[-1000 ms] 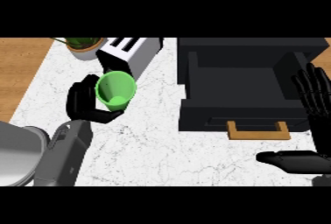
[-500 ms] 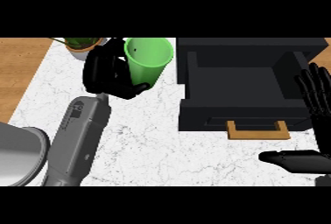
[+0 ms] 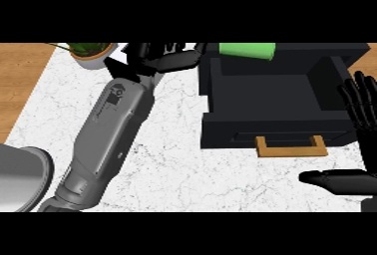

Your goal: Pick up the cup, place it into the drawer and close the drawer

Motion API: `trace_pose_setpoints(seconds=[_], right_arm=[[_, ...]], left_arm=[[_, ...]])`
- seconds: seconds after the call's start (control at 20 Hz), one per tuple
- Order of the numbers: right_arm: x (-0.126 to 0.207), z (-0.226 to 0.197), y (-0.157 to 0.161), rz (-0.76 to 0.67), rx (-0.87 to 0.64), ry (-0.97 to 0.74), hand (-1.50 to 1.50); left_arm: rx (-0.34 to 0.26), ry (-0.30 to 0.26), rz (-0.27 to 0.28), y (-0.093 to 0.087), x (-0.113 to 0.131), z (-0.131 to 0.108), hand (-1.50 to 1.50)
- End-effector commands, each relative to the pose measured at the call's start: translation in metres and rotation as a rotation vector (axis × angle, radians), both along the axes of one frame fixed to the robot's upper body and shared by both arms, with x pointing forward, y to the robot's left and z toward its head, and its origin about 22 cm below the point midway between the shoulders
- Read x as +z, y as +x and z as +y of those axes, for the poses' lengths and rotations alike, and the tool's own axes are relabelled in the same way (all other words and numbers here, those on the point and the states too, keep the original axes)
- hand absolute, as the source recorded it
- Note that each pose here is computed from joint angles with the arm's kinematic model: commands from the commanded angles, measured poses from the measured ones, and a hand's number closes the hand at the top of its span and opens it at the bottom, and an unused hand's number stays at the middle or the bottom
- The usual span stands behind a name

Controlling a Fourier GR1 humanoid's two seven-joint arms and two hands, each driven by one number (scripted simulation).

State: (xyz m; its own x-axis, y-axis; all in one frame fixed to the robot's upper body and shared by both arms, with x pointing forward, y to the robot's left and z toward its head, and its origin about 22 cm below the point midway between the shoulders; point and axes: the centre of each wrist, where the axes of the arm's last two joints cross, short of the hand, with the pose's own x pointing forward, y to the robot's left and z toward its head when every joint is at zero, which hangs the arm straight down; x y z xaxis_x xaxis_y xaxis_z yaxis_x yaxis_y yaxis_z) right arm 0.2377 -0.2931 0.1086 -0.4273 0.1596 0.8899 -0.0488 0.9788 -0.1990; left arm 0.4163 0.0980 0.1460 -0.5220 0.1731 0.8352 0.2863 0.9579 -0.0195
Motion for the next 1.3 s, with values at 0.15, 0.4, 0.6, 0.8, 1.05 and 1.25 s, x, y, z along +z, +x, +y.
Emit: trace_pose_setpoints(seconds=[0.15, 0.4, 0.6, 0.8, 1.05, 1.25], right_arm=[[0.007, -0.012, -0.007, -0.01, 0.015, 0.02, -1.5], [-0.003, -0.003, -0.001, 0.003, 0.018, -0.003, -1.5], [0.005, 0.004, -0.004, -0.025, 0.035, 0.007, -1.5], [0.003, 0.006, -0.002, -0.008, 0.039, 0.016, -1.5], [0.004, 0.008, 0.013, -0.021, 0.039, -0.01, -1.5], [0.02, 0.015, 0.011, -0.023, 0.041, 0.004, -1.5]], left_arm=[[0.011, 0.015, 0.106, 0.006, 0.019, -0.044, 1.5], [0.036, 0.04, 0.146, 0.018, 0.028, -0.062, 1.5], [0.052, 0.082, 0.19, 0.02, 0.016, -0.064, 1.5], [0.026, 0.098, 0.184, 0.023, 0.002, -0.064, 1.5], [0.068, 0.18, 0.233, 0.013, -0.007, -0.077, 1.5], [0.103, 0.302, 0.238, 0.011, -0.014, -0.083, 1.5]])
